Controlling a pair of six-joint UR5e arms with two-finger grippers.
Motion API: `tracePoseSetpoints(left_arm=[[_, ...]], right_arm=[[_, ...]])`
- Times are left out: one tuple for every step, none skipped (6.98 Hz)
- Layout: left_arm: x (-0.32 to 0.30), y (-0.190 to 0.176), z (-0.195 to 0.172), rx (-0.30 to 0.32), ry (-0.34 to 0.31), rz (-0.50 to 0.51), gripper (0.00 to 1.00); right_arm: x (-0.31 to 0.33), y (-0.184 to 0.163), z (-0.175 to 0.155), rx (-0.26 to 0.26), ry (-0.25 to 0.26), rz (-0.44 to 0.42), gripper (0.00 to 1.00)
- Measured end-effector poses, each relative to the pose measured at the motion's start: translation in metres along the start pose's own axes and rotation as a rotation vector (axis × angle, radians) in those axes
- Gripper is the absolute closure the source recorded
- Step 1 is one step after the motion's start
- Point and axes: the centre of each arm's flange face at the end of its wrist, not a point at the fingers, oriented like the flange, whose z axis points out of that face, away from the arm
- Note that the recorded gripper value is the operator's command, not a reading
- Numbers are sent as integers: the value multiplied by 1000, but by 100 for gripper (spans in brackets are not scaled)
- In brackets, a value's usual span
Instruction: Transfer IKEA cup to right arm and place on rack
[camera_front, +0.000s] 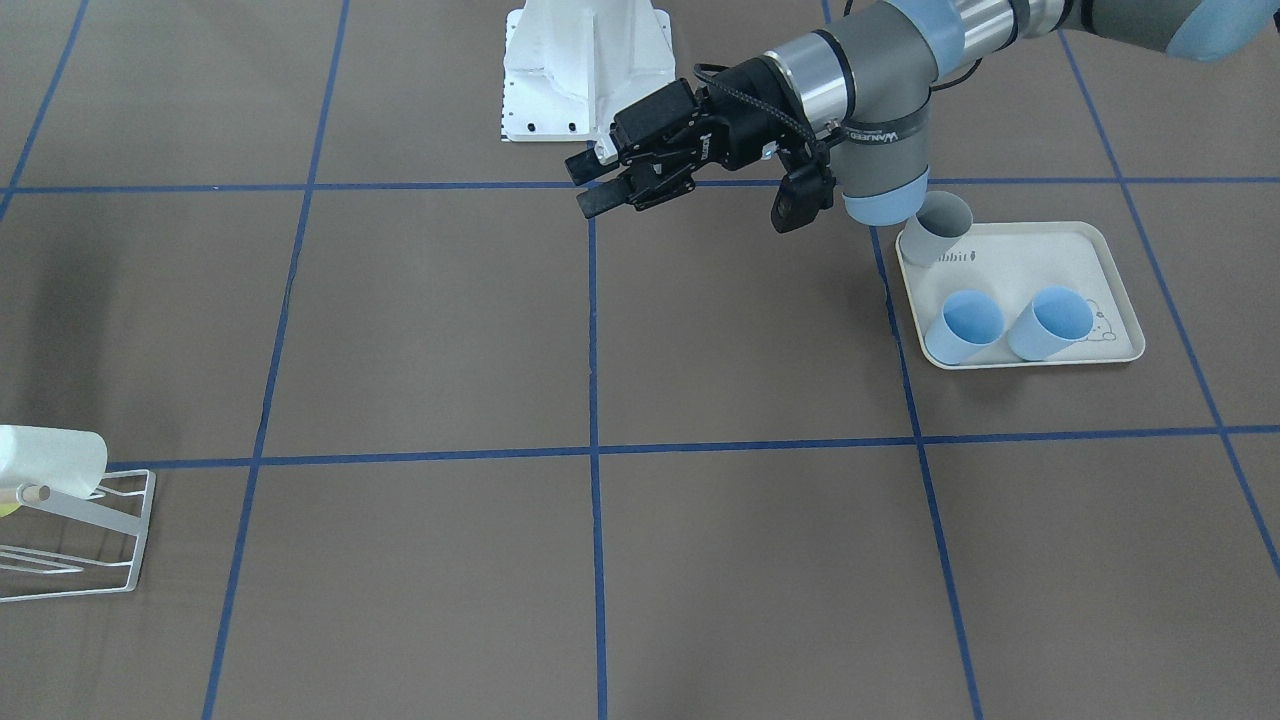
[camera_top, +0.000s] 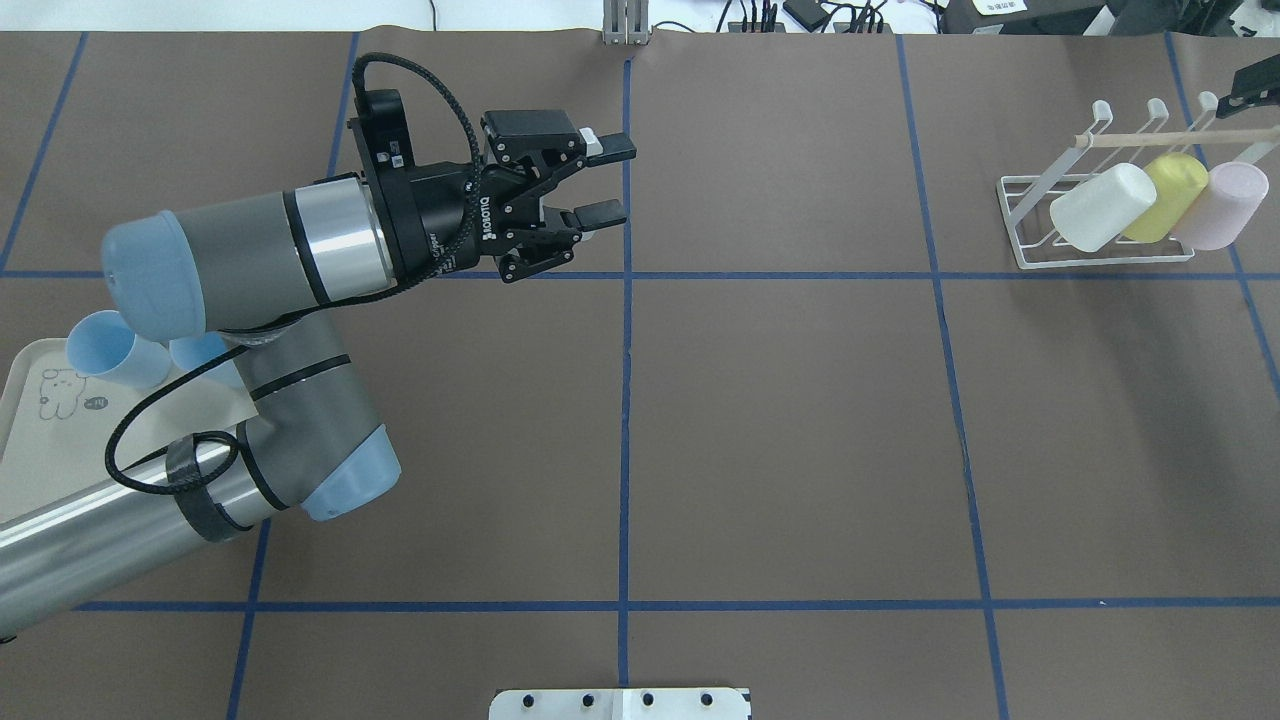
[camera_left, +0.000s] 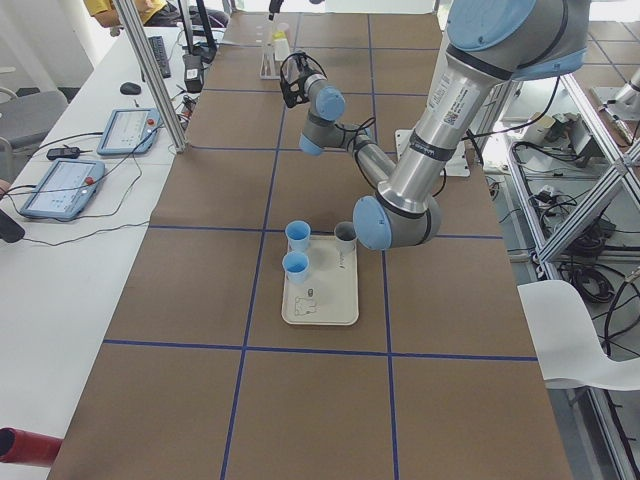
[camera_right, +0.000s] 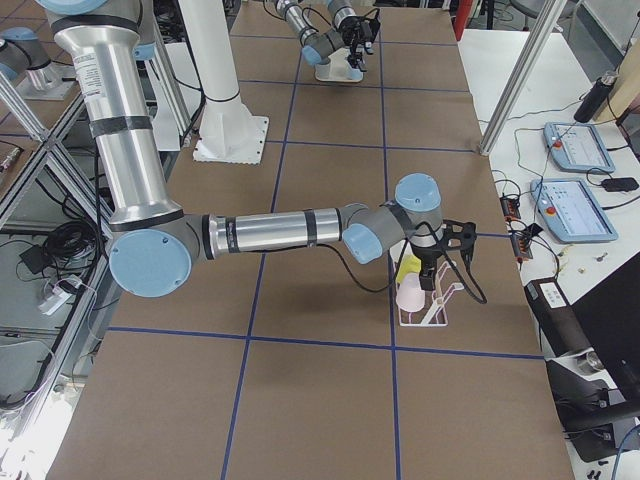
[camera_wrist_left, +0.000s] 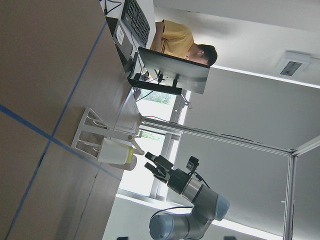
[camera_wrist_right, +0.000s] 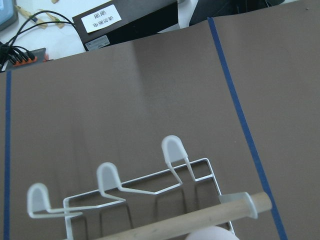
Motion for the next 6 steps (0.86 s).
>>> tracePoseSetpoints(left_arm=[[1,-10,-12,44,-54,76,28],[3,-14,-35,95,-153,179,22],[8,-11,-70,138,-289,310,18],[12,-8,-110,166,-436,448,16],[9,-13,-149,180,-597,583,11],[-5,-27,-188,165,-762,734,10]], right_arm=[[-12,-2,-10,13,-16,-12,0],[-19,1,-20,21,-33,-14,0],[-23,11,-30,16,-57,-6,0],[-22,24,-40,6,-82,2,0],[-18,39,-47,-6,-99,6,0],[-13,51,-50,-24,-112,11,0]])
